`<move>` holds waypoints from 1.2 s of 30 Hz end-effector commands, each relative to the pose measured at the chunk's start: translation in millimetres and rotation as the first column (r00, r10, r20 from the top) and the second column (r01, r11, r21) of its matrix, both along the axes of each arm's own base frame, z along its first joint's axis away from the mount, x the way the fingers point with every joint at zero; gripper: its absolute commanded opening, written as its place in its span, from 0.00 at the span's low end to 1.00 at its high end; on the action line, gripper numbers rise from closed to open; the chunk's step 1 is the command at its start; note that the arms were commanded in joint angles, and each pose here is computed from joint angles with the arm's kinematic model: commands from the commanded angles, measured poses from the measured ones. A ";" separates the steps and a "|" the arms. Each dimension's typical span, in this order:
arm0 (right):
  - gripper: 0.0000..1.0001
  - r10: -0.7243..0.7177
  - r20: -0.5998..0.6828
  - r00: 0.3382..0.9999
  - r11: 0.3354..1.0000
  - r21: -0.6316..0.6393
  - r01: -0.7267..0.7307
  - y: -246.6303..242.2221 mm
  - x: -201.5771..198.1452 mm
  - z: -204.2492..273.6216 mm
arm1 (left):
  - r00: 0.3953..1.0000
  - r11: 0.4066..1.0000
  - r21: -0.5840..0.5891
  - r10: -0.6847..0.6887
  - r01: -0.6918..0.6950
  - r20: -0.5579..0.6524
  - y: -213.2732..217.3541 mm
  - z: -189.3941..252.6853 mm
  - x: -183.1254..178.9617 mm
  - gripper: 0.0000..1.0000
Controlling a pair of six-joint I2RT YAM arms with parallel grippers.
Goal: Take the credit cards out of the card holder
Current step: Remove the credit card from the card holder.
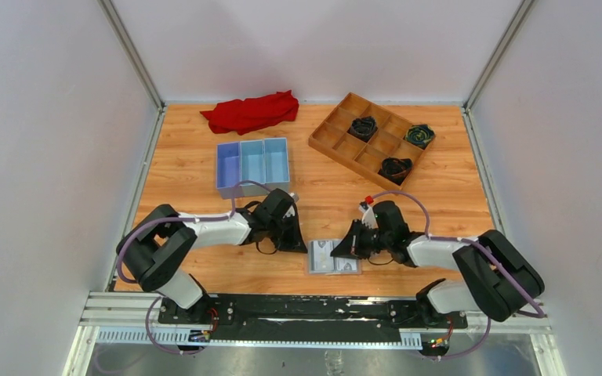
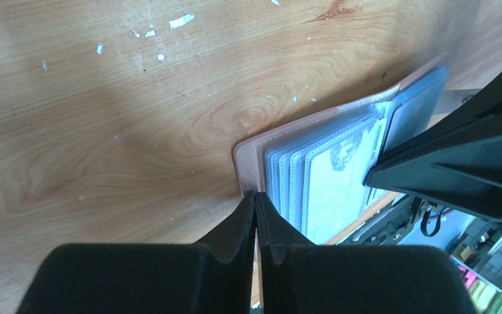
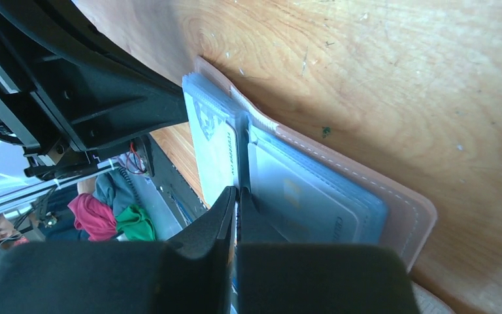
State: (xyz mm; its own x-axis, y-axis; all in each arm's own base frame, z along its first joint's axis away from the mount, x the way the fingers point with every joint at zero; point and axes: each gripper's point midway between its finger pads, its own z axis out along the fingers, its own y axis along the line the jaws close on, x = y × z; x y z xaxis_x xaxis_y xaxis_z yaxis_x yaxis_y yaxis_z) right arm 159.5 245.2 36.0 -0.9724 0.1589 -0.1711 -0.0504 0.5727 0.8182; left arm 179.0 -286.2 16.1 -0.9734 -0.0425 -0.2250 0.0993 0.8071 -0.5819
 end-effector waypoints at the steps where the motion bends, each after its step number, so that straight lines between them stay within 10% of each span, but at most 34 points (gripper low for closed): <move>1: 0.00 0.017 -0.030 0.999 1.000 0.019 -0.017 -9.6 -7.5 -10.7 | 0.999 0.987 0.160 0.017 -0.010 -0.047 33.6 -31.1 -11.1 0.05; 21: 0.00 0.071 -0.017 0.997 0.995 0.075 -0.070 -13.5 -1.8 -14.7 | 0.986 0.988 -0.112 -0.087 0.103 0.146 -14.2 47.8 1.3 0.10; 36: 0.00 0.069 -0.037 0.997 0.995 0.081 -0.065 -18.9 -3.9 -15.8 | 0.988 0.992 -0.013 -0.122 0.123 0.090 -24.1 16.2 -4.5 0.09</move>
